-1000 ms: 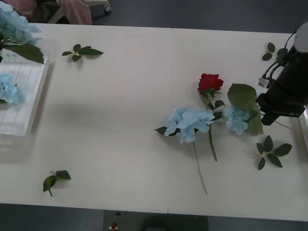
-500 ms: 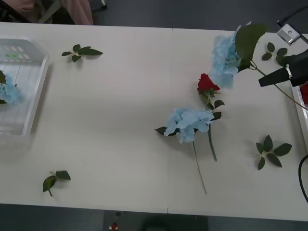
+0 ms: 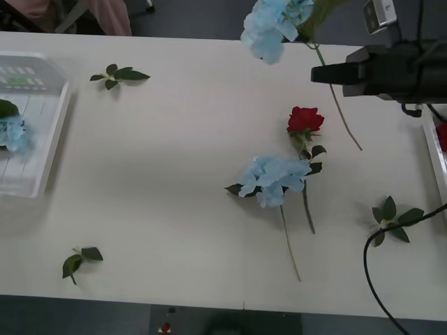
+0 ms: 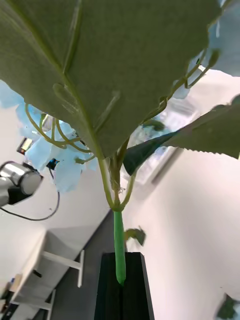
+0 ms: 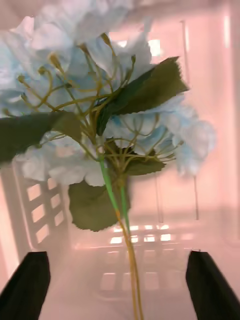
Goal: Put the red flowers into the right box and the blue flowers into the left box
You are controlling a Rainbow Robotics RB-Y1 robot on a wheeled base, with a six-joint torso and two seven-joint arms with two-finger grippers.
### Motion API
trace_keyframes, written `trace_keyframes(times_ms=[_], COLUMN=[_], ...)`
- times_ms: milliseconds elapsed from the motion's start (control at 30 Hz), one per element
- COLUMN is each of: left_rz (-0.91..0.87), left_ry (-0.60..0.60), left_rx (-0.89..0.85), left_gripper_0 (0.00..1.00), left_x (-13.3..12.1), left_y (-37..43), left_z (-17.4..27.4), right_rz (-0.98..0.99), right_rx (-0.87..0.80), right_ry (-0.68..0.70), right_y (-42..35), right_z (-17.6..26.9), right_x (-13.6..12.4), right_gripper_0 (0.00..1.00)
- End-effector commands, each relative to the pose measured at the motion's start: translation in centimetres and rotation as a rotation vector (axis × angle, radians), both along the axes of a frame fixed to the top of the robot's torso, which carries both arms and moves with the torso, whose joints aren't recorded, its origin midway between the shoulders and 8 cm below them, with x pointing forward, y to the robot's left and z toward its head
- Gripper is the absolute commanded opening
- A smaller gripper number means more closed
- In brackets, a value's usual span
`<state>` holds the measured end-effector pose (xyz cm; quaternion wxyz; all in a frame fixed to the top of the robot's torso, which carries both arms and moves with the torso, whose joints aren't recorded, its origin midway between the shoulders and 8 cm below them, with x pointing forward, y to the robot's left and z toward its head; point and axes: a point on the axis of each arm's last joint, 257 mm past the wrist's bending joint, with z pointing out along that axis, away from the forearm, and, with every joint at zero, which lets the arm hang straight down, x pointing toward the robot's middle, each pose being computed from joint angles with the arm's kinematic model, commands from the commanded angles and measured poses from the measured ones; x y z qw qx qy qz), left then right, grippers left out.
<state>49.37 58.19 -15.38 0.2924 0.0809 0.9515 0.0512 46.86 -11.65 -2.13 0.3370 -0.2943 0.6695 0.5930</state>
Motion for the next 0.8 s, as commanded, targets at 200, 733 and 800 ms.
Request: trace_keyframes(times_ms=[200, 733, 800], left_rz=[-0.176, -0.259, -0.277], left_ry=[-0.144, -0.269, -0.261], left_rx=[-0.180, -0.614, -0.680], left_gripper_0=[1.00, 1.00, 1.00], left_x=[1.3, 0.6, -0.5], left_y=[-8.0, -31.3, -34.0], left_z=[7.6, 3.3, 3.1], right_rz=[0.065, 0.067, 0.067], right_rx=[0.105, 0.157, 0.158], right_ry=[-0.078, -0.107, -0.113], right_y=[6.5, 13.3, 13.4], right_z=[3.0, 5.6, 5.7], right_x=[-0.9, -1.0, -0.9], right_gripper_0=[0.00, 0.00, 0.00])
